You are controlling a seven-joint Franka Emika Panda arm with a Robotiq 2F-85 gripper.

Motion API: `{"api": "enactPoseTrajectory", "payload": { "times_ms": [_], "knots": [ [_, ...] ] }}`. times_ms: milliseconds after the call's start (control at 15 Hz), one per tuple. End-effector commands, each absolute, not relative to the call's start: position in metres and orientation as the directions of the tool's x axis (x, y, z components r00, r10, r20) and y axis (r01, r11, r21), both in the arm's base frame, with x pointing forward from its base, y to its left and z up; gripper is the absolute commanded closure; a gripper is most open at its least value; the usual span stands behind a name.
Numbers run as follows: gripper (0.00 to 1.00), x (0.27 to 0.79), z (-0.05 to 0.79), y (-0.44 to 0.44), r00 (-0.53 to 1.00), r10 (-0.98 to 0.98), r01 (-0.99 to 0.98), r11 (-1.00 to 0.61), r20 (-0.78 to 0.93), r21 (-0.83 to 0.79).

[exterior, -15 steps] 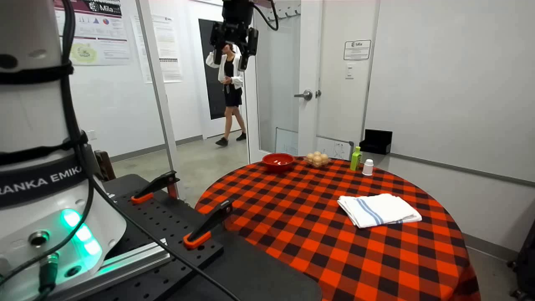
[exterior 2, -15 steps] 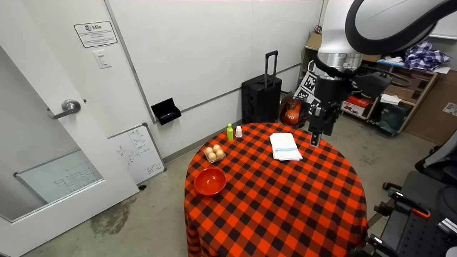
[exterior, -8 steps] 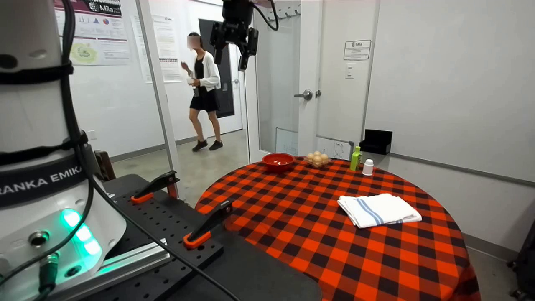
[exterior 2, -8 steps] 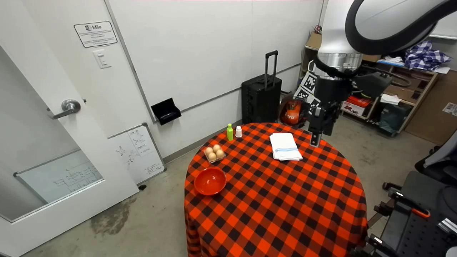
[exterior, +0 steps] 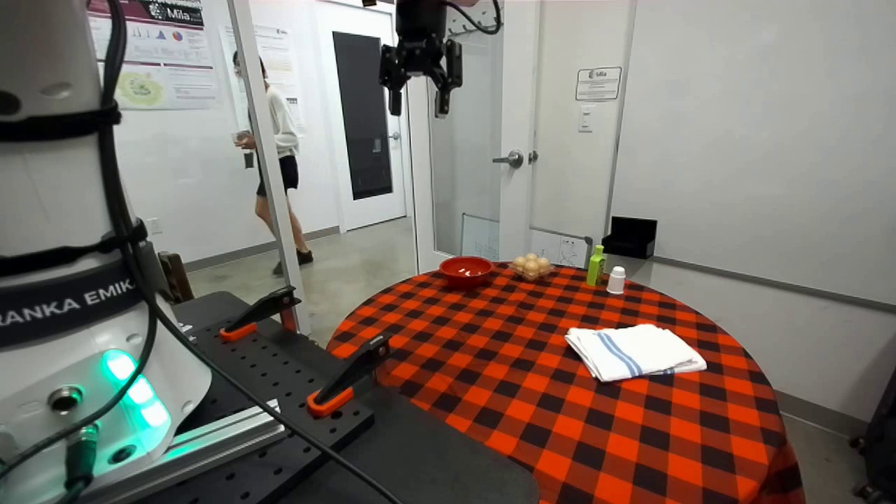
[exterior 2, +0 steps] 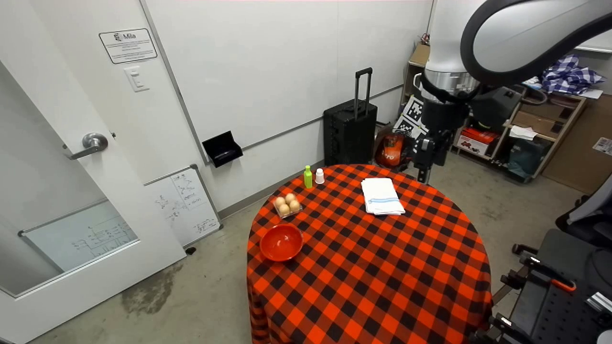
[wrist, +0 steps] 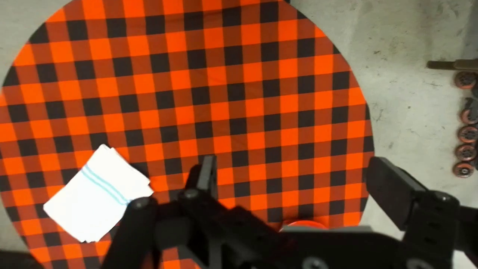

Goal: Straighten the towel

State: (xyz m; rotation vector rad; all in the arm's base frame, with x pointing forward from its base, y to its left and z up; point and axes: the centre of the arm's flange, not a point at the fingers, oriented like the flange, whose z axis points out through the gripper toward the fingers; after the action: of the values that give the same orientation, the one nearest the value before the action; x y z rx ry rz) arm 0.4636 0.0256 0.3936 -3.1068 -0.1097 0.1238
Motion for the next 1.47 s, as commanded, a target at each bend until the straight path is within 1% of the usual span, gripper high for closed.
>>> {"api": "enactPoseTrajectory", "payload": {
  "times_ms": [0,133,533,733,1000,1400],
  "knots": [
    [0.0,0.502,0.388,0.002,0.998,0.04,0.044,-0.991,-0.038,0.123],
    [0.0,0.521,0.382,-0.01,0.999,0.044,0.045,-0.981,-0.005,0.187],
    [0.0,0.578,0.366,-0.025,0.995,0.039,0.022,-0.982,0.091,0.187],
    [0.0,0.606,0.351,-0.036,0.99,0.069,0.036,-0.968,0.125,0.25],
    [0.0,0.63,0.307,-0.061,0.99,0.122,0.093,-0.941,0.071,0.325],
    [0.0,0.646,0.202,-0.101,0.984,0.164,0.176,-0.909,-0.064,0.377]
  ]
}}
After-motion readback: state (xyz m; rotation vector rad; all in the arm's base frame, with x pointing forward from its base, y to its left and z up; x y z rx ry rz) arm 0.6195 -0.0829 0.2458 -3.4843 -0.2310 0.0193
